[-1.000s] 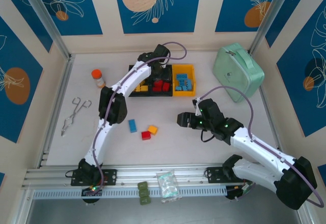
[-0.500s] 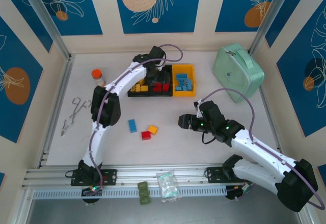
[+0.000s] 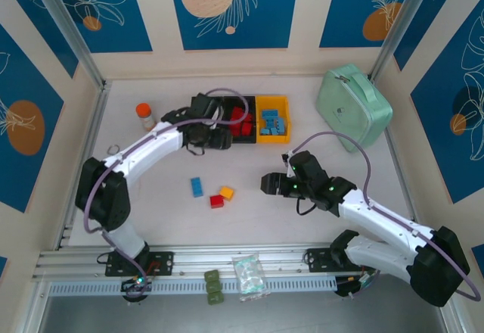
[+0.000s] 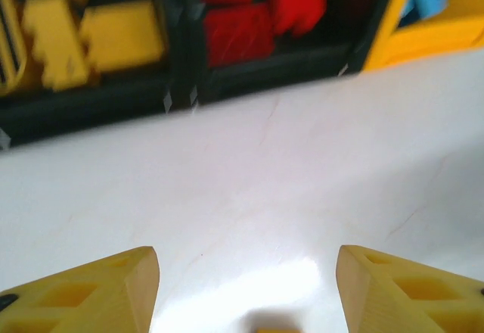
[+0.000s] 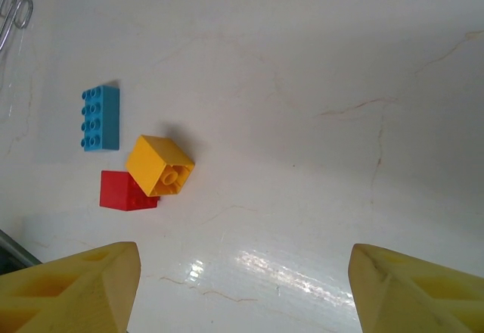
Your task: Sort the legos into containers by color
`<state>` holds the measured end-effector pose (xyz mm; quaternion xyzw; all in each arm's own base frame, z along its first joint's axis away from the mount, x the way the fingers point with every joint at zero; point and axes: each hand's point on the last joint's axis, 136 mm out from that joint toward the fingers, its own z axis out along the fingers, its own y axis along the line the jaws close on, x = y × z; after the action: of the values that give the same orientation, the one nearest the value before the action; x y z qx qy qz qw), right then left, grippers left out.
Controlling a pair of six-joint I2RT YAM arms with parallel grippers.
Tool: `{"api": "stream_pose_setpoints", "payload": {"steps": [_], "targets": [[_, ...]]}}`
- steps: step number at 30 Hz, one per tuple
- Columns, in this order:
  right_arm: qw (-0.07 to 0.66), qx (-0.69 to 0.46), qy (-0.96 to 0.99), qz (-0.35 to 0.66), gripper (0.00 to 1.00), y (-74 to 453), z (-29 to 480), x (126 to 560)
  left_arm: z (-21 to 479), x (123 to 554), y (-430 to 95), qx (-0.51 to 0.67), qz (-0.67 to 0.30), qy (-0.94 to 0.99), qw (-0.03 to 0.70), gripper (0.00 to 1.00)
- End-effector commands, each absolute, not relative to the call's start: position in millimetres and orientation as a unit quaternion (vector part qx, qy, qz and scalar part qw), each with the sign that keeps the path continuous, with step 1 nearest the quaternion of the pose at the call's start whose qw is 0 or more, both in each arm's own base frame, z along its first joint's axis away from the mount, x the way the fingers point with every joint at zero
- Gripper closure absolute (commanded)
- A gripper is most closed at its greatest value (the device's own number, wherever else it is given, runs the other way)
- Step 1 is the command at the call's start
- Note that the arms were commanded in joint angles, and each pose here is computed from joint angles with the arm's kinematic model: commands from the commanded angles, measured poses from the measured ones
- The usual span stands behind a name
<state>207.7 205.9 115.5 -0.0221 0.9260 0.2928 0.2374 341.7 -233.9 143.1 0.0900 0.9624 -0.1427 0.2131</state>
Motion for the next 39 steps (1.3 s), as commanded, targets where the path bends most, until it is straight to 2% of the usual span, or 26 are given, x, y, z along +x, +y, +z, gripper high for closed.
{"api": "stream_pose_setpoints", "payload": {"steps": [1,12,26,35,39], "targets": [[0.246,-0.057,0.916,0.311,0.27,223,131,208,135,327,-214,0.051,-0.127,0.964,0.226,0.37],[0.238,-0.112,0.911,0.318,0.27,252,137,206,68,277,-167,-0.052,-0.088,0.977,0.189,0.34],[0.228,-0.110,0.915,0.315,0.27,253,129,203,31,267,-168,-0.061,-0.061,0.985,0.152,0.40],[0.228,-0.104,0.915,0.315,0.27,250,125,201,25,268,-169,-0.051,-0.047,0.987,0.148,0.68],[0.229,-0.102,0.916,0.313,0.27,247,124,200,32,270,-168,-0.041,-0.042,0.987,0.153,0.72]]}}
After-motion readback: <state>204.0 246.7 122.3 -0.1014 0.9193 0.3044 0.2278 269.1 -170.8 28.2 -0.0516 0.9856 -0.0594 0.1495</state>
